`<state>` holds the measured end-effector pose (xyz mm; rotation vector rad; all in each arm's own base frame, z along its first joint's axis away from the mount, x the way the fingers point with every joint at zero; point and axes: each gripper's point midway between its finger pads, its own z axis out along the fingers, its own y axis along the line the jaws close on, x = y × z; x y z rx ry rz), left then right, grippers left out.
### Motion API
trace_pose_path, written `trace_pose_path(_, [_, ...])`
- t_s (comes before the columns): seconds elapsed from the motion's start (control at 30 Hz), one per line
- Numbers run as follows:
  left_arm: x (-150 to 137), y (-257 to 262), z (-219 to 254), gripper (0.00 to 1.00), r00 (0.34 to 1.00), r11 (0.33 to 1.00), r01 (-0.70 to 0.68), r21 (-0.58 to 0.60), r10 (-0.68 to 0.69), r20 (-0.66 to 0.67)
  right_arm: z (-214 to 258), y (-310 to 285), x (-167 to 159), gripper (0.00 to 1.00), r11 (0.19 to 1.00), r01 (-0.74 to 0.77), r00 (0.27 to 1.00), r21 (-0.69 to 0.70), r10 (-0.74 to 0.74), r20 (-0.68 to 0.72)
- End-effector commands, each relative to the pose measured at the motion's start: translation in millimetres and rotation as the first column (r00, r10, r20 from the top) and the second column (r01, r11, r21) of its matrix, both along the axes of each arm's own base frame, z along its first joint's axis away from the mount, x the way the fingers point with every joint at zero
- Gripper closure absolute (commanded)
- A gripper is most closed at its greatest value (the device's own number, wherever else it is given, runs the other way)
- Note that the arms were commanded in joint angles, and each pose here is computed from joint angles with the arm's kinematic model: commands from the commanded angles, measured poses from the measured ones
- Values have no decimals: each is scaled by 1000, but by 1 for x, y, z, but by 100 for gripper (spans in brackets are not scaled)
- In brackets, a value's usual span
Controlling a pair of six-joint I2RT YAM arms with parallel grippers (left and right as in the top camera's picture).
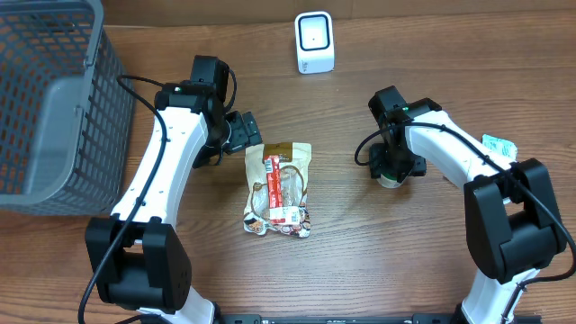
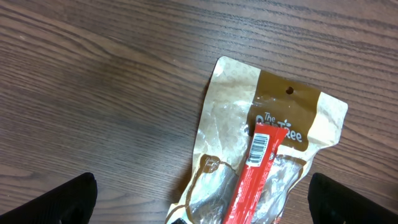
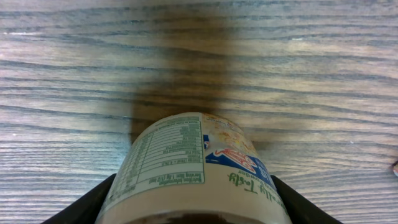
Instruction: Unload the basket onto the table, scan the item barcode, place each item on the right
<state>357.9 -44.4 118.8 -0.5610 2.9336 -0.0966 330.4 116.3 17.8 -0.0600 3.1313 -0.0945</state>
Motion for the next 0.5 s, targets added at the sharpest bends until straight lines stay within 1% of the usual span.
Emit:
trace_pose_path(0.0, [5,-2,14,0,999,1000,-3,-10,3,43,7,1,-1,57,1000,5,1000,9,-5,8])
trace_pose_path(0.13, [5,-2,14,0,999,1000,-3,-10,3,43,29,9,-2,61,997,15,999,78,-18,38])
trace_pose_path(0.2, [5,-2,14,0,999,1000,-3,-10,3,43,46,11,-1,64,992,62,996,113,-69,60])
trace_pose_path(0.27, [5,-2,14,0,999,1000,-3,-10,3,43,62,13,-1,69,979,122,988,160,-135,74])
trace_pose_path(0.3, [5,-2,14,0,999,1000,-3,-10,3,43,68,15,-2,75,970,149,984,193,-165,72])
trace_pose_path(0.4, [5,-2,14,0,999,1000,-3,-10,3,43,86,28,-6,81,913,241,965,330,-261,16])
trace_pose_path(0.43, [5,-2,14,0,999,1000,-3,-10,3,43,90,35,-9,82,884,270,959,382,-283,-23])
trace_pose_path(0.47, [5,-2,14,0,999,1000,-3,-10,3,43,97,52,-15,84,828,305,951,471,-291,-105])
